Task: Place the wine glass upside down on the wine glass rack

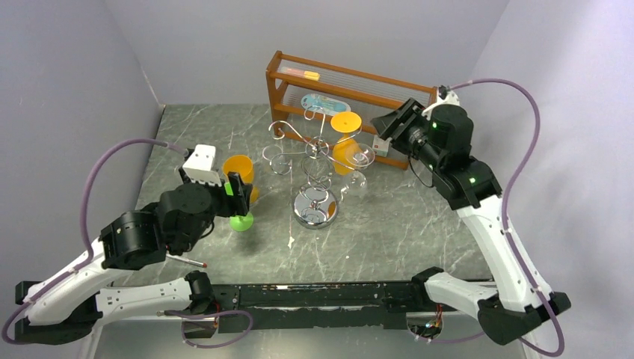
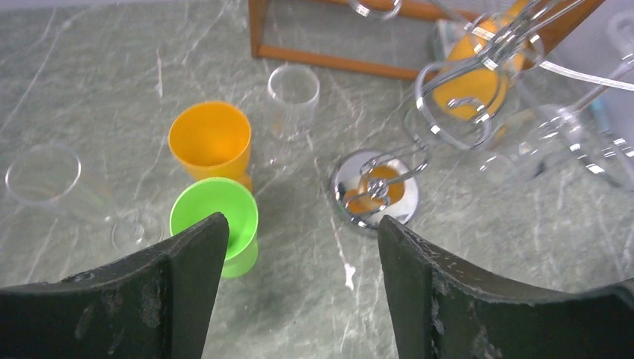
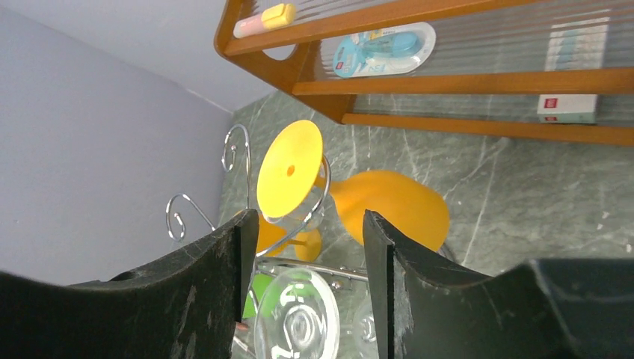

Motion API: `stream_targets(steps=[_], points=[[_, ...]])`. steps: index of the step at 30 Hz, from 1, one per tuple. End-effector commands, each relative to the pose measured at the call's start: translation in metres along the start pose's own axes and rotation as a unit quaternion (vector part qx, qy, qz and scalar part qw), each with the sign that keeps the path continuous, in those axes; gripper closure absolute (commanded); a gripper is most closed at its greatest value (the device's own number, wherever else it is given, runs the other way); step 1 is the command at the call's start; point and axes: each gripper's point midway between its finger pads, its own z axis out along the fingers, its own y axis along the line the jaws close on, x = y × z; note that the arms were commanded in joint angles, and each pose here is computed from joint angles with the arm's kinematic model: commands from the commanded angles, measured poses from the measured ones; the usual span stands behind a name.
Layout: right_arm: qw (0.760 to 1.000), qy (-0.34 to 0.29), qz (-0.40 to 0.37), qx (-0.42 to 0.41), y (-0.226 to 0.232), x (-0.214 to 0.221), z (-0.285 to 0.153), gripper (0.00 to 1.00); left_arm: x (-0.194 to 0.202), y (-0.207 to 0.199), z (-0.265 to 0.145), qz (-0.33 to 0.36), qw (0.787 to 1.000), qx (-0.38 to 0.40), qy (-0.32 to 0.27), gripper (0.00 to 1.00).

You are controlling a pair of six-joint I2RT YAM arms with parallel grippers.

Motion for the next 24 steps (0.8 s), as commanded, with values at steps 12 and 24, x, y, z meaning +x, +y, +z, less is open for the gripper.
stream_targets(steps=[12, 24], points=[[0.999, -0.003, -0.043, 0.021, -0.023, 0.004, -0.061, 0.42, 0.099, 0.021, 0.037, -0.092, 0.984, -0.144, 0.056, 0.04], [0.998, -0.016, -0.055, 0.004, -0.020, 0.001, -0.078, 0.42, 0.120, 0.036, 0.089, -0.020, 0.984, -0.155, 0.087, 0.03]])
